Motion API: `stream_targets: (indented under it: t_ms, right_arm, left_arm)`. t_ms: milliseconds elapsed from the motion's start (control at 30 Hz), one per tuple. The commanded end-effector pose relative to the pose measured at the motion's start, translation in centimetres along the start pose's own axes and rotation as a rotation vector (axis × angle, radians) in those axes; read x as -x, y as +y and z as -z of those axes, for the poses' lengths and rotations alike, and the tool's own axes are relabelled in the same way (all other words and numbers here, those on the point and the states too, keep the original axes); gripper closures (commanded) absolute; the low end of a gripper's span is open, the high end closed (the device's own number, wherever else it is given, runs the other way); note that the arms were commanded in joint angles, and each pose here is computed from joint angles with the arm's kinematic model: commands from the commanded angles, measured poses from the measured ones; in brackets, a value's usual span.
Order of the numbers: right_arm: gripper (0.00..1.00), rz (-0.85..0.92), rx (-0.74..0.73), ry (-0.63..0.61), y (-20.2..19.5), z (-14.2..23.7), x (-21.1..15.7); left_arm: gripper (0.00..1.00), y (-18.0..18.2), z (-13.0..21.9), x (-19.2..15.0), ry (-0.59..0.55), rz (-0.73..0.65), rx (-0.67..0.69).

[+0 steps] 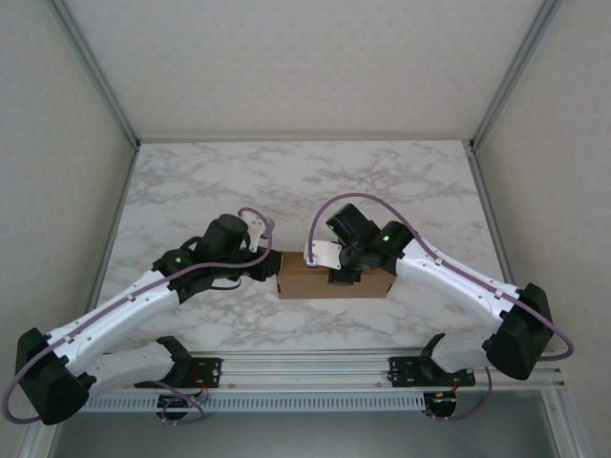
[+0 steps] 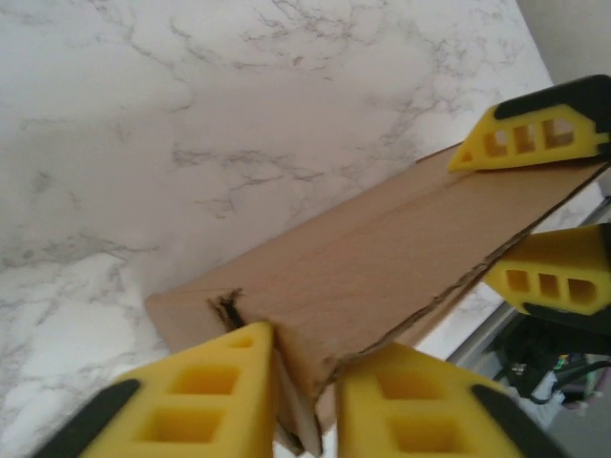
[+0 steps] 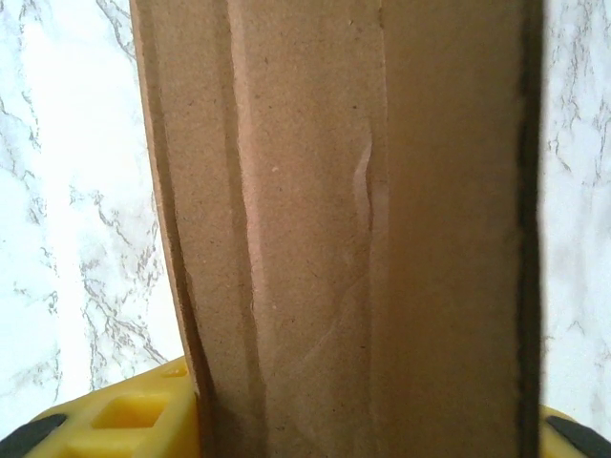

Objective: Fold the paper box

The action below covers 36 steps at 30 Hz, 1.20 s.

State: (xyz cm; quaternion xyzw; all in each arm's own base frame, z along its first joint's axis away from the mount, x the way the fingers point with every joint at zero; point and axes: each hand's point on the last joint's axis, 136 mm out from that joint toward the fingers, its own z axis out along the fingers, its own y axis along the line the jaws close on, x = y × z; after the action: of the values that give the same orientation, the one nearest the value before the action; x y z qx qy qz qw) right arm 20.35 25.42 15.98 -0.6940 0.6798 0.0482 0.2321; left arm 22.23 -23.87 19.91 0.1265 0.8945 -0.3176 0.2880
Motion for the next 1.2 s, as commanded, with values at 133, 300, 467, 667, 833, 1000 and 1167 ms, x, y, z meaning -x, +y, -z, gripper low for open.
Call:
stream_targets:
  t_ms: [133, 300, 467, 667, 833, 1000, 1167]
  right_arm:
    - [0.56, -0.007, -0.004, 0.001, 0.1, -1.4, 0.1]
    - [0.56, -0.005, -0.004, 0.001, 0.2, -1.4, 0.1]
    - [0.57, -0.002, -0.009, 0.001, 0.2, -1.2, 0.0]
    - [0.58, -0.002, -0.01, 0.001, 0.3, -1.3, -0.1]
    - [0.58, -0.002, -0.012, 0.005, 0.3, -1.3, -0.2]
    - [0.58, 0.0, -0.018, 0.005, 0.3, -1.2, -0.2]
    - [0.58, 0.006, -0.029, 0.008, 0.2, -1.2, -0.2]
  left_arm:
    - [0.73, -3.0, 1.5, 2.5, -0.08, -0.078, -0.07]
    - [0.81, -2.0, 1.1, 2.4, -0.052, -0.122, -0.005]
    - [0.9, -2.4, 1.1, 2.1, -0.038, -0.128, -0.03]
    - [0.95, -1.3, 1.2, 2.1, -0.045, -0.143, 0.027]
    - [0.97, -1.0, 1.2, 2.3, -0.067, -0.131, 0.04]
    - [0.98, -0.9, 0.9, 2.3, -0.074, -0.108, 0.037]
    - [0.98, -0.6, 0.8, 2.0, -0.081, -0.105, 0.058]
